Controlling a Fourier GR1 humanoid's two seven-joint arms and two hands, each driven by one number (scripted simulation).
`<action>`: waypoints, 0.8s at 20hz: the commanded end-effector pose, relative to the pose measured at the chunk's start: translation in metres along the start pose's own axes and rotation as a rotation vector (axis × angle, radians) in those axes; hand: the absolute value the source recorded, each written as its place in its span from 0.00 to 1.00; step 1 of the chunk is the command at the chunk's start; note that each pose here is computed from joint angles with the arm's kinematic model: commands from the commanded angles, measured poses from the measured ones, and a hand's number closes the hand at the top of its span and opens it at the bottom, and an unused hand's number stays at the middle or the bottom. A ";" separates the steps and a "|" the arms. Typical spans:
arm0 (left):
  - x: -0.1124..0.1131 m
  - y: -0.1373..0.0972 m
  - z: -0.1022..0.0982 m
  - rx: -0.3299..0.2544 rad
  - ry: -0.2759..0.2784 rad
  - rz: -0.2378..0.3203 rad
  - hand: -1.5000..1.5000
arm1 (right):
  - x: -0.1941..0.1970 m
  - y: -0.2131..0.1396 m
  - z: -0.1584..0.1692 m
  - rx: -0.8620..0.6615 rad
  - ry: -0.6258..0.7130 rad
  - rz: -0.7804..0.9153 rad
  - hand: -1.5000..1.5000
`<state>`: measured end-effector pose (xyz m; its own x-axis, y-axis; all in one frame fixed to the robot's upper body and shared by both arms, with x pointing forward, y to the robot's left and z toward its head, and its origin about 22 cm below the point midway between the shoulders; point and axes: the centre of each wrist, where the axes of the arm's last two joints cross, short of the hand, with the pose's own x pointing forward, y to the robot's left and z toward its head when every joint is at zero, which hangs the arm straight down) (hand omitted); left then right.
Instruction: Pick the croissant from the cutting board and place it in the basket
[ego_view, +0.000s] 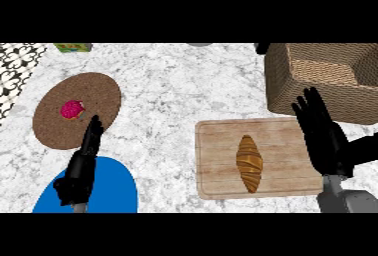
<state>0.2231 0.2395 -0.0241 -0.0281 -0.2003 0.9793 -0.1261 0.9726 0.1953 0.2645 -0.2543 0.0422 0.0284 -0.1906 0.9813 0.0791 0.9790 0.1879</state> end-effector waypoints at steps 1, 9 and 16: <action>0.001 0.005 -0.012 -0.023 0.090 -0.006 0.50 | 0.006 0.021 -0.011 0.101 -0.071 0.007 1.00; -0.047 0.014 0.028 -0.118 0.529 0.023 0.50 | 0.018 0.123 -0.002 0.847 -0.318 0.095 1.00; -0.050 0.047 0.020 -0.069 0.604 0.033 0.50 | 0.009 0.163 0.026 0.676 -0.369 0.517 0.00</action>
<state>0.2098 0.2800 -0.0494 0.4183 -0.1123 0.9013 -0.0416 0.9889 0.1425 0.2601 -0.1080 0.0756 -0.3693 0.0395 0.9285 -0.5355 0.8075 -0.2473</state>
